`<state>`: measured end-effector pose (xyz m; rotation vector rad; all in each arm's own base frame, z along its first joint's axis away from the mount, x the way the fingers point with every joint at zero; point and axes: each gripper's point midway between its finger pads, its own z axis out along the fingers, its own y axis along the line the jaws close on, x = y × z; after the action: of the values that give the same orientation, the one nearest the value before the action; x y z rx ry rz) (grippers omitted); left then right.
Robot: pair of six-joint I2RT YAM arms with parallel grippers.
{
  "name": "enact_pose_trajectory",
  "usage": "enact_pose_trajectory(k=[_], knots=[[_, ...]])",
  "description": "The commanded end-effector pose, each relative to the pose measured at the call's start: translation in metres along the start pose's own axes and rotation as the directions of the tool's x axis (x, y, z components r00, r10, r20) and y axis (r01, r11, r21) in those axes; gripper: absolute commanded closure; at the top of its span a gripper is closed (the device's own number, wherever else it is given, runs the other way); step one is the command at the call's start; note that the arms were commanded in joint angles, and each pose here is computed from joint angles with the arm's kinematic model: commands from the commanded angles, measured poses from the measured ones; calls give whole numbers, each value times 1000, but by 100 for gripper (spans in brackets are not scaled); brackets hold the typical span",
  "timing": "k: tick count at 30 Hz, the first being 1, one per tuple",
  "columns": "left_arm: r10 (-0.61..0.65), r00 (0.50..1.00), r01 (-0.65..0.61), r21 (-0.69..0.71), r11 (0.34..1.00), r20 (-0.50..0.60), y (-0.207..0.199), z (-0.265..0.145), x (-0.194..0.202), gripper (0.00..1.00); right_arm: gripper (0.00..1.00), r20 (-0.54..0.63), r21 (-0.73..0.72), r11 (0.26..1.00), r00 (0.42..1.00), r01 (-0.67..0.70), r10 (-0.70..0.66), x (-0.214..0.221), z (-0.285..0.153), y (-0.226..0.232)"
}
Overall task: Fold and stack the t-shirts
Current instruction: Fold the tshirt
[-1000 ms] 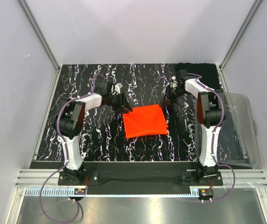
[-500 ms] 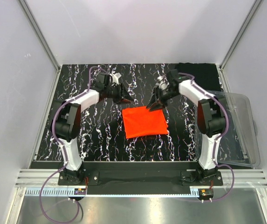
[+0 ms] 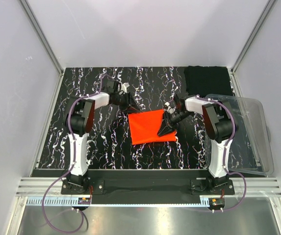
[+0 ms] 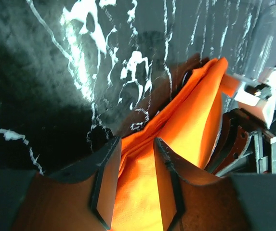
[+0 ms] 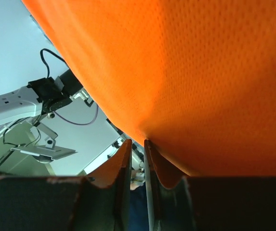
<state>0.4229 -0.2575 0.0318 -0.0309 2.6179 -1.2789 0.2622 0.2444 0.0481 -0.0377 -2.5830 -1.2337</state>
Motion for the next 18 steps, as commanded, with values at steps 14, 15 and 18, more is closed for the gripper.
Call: enact_pose_trajectory(k=[14, 15, 18], knots=[[93, 993, -93, 6, 996, 73, -88, -70, 62, 54, 72, -10, -25, 988, 988, 154, -155, 19, 0, 48], [75, 996, -76, 15, 997, 41, -85, -62, 75, 55, 72, -8, -37, 986, 987, 162, -162, 16, 6, 47], [16, 1000, -16, 32, 999, 0, -64, -46, 104, 59, 73, -13, -23, 993, 993, 119, -120, 12, 18, 31]])
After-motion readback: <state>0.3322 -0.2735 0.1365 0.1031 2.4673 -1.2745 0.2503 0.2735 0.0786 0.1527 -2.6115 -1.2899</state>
